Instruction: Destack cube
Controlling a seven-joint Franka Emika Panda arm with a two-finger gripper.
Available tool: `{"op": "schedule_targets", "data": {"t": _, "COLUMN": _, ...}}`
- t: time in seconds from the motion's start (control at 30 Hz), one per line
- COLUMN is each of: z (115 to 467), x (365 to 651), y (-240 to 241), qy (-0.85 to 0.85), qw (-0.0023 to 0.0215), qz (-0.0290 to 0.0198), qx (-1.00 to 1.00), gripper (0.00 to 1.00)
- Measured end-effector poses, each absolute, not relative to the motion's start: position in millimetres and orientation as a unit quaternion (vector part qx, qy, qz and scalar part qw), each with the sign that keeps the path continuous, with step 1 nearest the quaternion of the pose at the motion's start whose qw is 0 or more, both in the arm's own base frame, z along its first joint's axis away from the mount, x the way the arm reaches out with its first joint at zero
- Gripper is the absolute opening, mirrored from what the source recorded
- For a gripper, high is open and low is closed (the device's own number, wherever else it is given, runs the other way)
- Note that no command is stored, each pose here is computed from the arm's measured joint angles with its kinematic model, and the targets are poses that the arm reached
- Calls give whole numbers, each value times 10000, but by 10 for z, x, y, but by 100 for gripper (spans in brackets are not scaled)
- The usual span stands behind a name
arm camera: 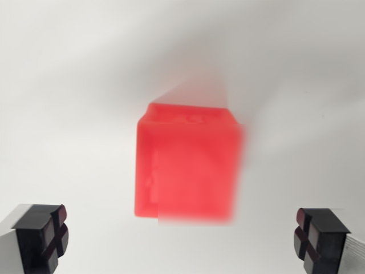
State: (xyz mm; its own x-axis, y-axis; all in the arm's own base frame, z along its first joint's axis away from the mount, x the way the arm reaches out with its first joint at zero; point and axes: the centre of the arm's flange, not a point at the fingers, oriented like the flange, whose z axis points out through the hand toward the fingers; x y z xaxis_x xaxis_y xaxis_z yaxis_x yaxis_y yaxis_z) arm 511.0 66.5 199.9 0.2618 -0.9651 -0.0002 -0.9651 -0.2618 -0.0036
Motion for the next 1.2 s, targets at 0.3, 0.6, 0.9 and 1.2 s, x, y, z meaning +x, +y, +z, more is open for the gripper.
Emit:
{"op": "schedule_targets", "data": {"t": 0.3, "z": 2370, "x": 5111, "y": 665, "qy": 6073, "qw": 19, "qz": -11, "qx": -7945, "gripper": 100}}
{"op": "schedule_targets", "data": {"t": 0.6, "z": 2738, "x": 5099, "y": 666, "qy": 6069, "qw": 19, "qz": -6, "qx": -7948, "gripper": 100}}
{"op": "schedule_targets", "data": {"t": 0.9, "z": 3117, "x": 5098, "y": 667, "qy": 6069, "qw": 24, "qz": -3, "qx": -7948, "gripper": 100}}
{"op": "schedule_targets", "data": {"t": 1.2, "z": 3483, "x": 5102, "y": 668, "qy": 6067, "qw": 30, "qz": -3, "qx": -7949, "gripper": 100}}
